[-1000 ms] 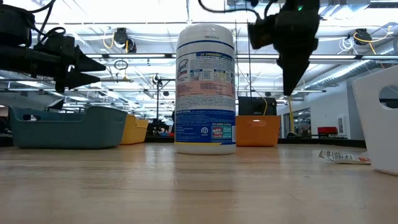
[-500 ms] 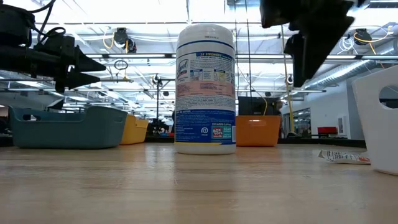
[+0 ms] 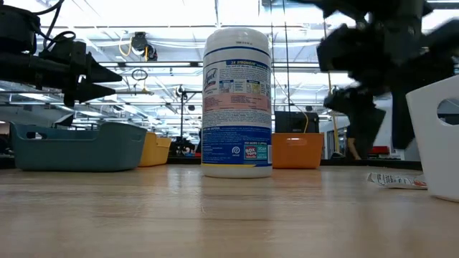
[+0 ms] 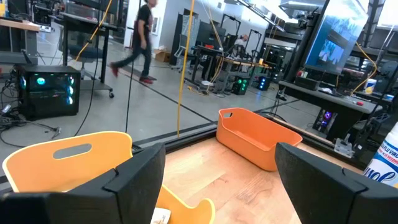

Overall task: Pick & Place First Aid Supplies
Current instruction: Put the orange pad into the orange bin

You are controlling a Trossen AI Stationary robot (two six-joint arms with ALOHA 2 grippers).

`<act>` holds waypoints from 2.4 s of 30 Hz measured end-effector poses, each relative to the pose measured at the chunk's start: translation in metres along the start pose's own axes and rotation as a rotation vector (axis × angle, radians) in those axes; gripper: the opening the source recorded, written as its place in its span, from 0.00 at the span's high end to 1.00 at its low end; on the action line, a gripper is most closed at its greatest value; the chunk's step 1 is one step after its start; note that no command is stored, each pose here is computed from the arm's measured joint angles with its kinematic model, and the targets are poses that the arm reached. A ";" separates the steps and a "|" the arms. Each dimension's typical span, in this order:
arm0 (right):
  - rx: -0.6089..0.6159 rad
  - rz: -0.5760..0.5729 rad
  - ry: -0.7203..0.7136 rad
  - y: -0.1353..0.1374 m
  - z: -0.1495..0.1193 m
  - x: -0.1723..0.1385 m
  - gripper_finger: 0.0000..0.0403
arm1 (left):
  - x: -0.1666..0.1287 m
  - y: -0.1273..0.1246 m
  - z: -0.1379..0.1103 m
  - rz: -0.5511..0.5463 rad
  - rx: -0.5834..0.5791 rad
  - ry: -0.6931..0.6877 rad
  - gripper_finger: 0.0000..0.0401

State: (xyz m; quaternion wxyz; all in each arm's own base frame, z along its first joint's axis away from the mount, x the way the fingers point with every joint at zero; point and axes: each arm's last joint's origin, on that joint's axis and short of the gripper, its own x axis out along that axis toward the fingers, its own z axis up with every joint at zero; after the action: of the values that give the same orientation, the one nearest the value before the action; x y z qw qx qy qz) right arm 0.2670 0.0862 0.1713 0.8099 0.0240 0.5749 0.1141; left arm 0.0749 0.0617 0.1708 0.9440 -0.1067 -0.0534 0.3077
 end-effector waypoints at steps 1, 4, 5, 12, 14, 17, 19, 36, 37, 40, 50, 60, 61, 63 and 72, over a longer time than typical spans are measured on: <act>-0.008 -0.001 0.000 -0.002 -0.003 0.002 0.44 | 0.000 0.000 0.000 0.000 0.000 0.000 0.24; -0.038 0.028 0.004 -0.005 -0.007 0.007 0.44 | 0.000 0.000 0.000 0.000 0.000 0.000 0.24; -0.049 0.040 0.007 -0.006 -0.009 0.009 0.44 | 0.000 0.000 0.000 0.000 0.000 0.000 0.24; -0.147 0.076 -0.027 -0.005 -0.008 0.015 0.44 | 0.000 0.000 0.000 0.000 0.000 0.000 0.24; -0.158 0.076 -0.023 -0.006 -0.008 0.019 0.44 | 0.000 0.000 0.000 0.000 0.000 0.000 0.24; -0.159 0.094 -0.010 -0.007 -0.007 0.027 0.44 | 0.000 0.000 0.000 0.000 0.000 0.000 0.24; -0.162 0.095 -0.002 -0.008 -0.007 0.031 0.44 | 0.000 0.000 0.000 0.000 0.000 0.000 0.24; -0.167 0.042 0.008 -0.010 -0.007 0.042 0.85 | 0.000 0.000 0.000 0.000 0.000 0.000 0.24; -0.167 0.042 0.008 -0.010 -0.007 0.042 0.90 | 0.000 0.000 0.000 0.000 0.000 0.000 0.24; -0.165 0.049 0.010 -0.010 -0.007 0.042 0.98 | 0.000 0.000 0.000 0.000 0.000 0.000 0.24; -0.134 0.054 0.063 -0.012 -0.014 0.021 1.00 | 0.000 0.000 0.000 0.000 0.000 0.000 0.24; -0.107 0.013 0.043 -0.021 -0.023 -0.030 1.00 | 0.000 0.000 0.000 0.000 0.000 0.000 0.24; -0.106 0.003 0.046 -0.022 -0.025 -0.034 1.00 | 0.000 0.000 0.000 0.000 0.000 0.000 0.24; -0.100 -0.016 0.033 -0.024 -0.027 -0.043 1.00 | 0.000 0.000 0.000 0.000 0.000 0.000 0.24; -0.044 -0.062 -0.059 -0.051 -0.027 -0.068 1.00 | 0.000 0.000 0.000 0.000 0.000 0.000 0.24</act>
State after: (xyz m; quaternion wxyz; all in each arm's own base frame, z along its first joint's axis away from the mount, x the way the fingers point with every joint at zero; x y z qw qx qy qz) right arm 0.2283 0.0197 0.2161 0.8300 -0.0083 0.5484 0.1009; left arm 0.0749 0.0617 0.1708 0.9440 -0.1068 -0.0532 0.3077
